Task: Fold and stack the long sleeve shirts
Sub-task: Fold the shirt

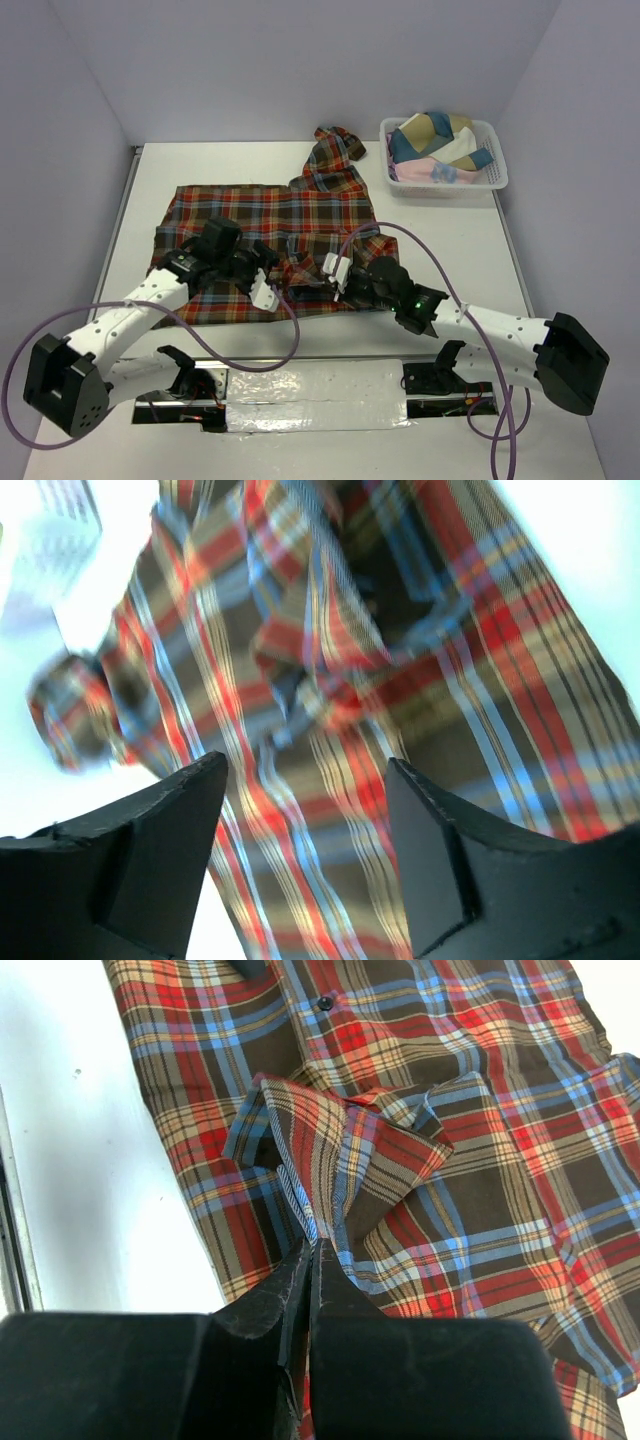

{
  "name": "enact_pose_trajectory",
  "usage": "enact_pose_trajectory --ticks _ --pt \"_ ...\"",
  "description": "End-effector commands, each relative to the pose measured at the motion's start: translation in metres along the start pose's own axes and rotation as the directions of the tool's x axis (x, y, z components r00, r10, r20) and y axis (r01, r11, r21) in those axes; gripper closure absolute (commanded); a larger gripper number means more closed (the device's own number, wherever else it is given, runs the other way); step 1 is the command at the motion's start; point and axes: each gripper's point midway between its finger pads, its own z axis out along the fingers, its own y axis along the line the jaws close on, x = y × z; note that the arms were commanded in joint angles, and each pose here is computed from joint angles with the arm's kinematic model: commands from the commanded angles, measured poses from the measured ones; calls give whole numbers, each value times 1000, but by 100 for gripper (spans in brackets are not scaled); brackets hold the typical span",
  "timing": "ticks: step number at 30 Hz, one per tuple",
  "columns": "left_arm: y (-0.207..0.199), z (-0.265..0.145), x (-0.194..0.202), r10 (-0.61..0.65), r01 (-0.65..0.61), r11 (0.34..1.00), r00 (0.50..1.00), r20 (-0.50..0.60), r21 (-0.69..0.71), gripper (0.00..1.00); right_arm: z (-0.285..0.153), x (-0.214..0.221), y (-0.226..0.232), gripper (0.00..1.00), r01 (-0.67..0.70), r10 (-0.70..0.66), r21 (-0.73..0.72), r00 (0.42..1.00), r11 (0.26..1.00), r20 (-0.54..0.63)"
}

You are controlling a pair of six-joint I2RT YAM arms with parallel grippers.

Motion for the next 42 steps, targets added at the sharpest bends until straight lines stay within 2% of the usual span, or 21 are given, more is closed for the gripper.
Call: enact_pose_trajectory --ticks 1,3,10,13,16,18,19,22,23,26,28,31,32,35,36,37,39,41,42 --pt "18 24 -16 178 -171 983 979 97 -68 21 -2 -19 -4 100 -5 4 9 997 1000 75" --pt "10 34 -15 176 -171 984 978 114 -52 17 -1 -20 -2 100 -11 11 -3 997 1000 75" --pt "-14 75 0 139 -156 982 978 153 108 17 -4 -18 0 100 -33 33 -8 997 999 69" --pt "-12 83 -9 137 -158 982 973 187 102 20 -7 -15 0 100 -42 42 0 997 999 62" --pt "-8 89 -20 137 -157 984 969 207 84 28 -10 -12 1 100 -58 57 7 996 998 72" --pt "-8 91 -27 114 -134 988 968 222 79 37 -11 -12 1 100 -64 63 14 995 998 78" --pt "-8 92 -32 111 -132 988 967 230 78 46 -12 -13 0 100 -65 63 16 994 998 84" --pt "-3 92 -40 65 -83 994 969 238 65 63 -11 -11 1 100 -63 62 14 995 998 77" --pt "-3 91 -42 38 -57 996 970 238 71 77 -11 -11 1 100 -63 62 14 996 998 69" --pt "-1 85 -49 -11 -8 997 972 236 79 100 -11 -8 -1 100 -59 59 19 998 998 36" --pt "0 78 -55 -45 24 996 970 240 89 100 -14 -14 -5 100 -52 51 29 998 998 36" --pt "12 65 -67 -153 135 987 957 247 89 100 -21 -20 -9 100 -30 29 36 999 999 18" --pt "13 62 -70 -251 231 967 939 236 108 100 -24 -16 -9 100 -30 30 34 999 999 -16" --pt "35 51 -77 -410 404 912 885 219 78 100 -33 -31 -21 100 -18 20 79 1000 997 -17" --pt "47 48 -78 -439 440 897 872 219 46 100 -35 -36 -27 100 -9 10 98 1000 995 -8" --pt "55 47 -71 -509 517 856 841 186 3 100 -35 -46 -34 100 1 -2 116 1000 993 7" --pt "78 46 -63 -546 564 821 820 173 -84 100 -31 -40 -57 100 10 -5 161 999 987 -34" --pt "94 43 -46 -615 628 756 778 128 -184 100 -27 -56 -84 100 19 -14 204 1000 979 -26" --pt "108 42 -41 -628 639 734 767 130 -231 100 -22 -43 -104 100 8 8 243 998 970 -66"
